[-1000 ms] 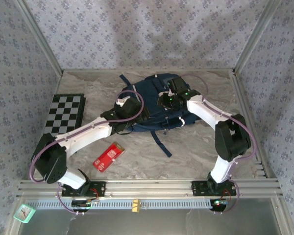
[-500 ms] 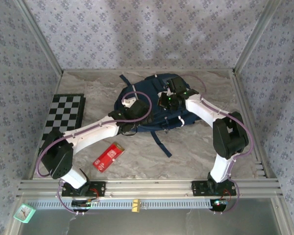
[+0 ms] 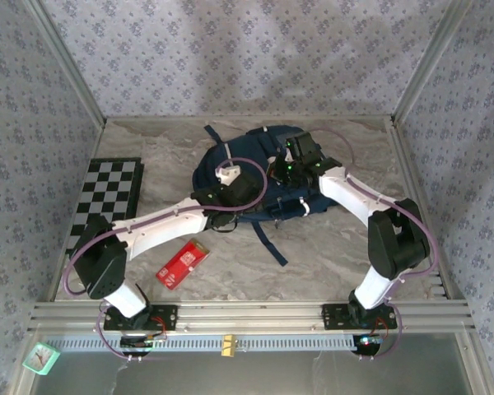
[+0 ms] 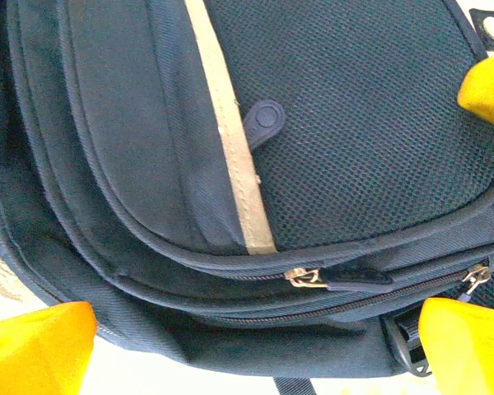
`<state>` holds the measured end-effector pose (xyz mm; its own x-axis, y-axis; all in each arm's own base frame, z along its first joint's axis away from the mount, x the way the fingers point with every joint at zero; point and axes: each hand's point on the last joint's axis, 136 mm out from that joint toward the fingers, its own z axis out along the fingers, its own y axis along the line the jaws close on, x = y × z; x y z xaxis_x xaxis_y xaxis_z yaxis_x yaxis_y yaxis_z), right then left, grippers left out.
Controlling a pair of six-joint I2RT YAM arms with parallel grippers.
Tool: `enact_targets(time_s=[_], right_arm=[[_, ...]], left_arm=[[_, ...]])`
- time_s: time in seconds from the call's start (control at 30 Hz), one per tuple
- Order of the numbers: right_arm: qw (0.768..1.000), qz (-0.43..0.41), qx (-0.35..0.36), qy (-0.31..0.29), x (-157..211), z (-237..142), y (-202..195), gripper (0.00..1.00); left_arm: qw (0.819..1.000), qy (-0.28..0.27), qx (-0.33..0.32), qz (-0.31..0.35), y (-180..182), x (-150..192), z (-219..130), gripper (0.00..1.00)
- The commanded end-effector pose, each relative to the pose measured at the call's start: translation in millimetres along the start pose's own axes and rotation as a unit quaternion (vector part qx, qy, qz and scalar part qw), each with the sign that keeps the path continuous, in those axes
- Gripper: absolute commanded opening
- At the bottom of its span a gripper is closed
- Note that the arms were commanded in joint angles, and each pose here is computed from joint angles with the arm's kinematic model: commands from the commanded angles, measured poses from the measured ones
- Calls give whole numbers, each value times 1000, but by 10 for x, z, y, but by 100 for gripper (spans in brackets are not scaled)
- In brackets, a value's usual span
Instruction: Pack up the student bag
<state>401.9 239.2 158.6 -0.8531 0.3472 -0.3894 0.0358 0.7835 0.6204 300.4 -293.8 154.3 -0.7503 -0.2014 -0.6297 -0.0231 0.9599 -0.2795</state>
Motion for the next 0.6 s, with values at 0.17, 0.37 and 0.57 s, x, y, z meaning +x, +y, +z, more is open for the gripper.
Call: enact_targets(time_s=[0.17,0.37,0.57], right_arm=[[998,12,-47,-44,-186,-214,282,0],[997,17,-52,-48,-193,-217,304,0],[997,17,-53,-53,-219,-242,314,0]], left_arm=[[999,-30,-37,24,-74,-121,56,100],[997,-43,-55,-34,-9,-149,213,100],[994,-47,-86,-53,156,-91,271,100]])
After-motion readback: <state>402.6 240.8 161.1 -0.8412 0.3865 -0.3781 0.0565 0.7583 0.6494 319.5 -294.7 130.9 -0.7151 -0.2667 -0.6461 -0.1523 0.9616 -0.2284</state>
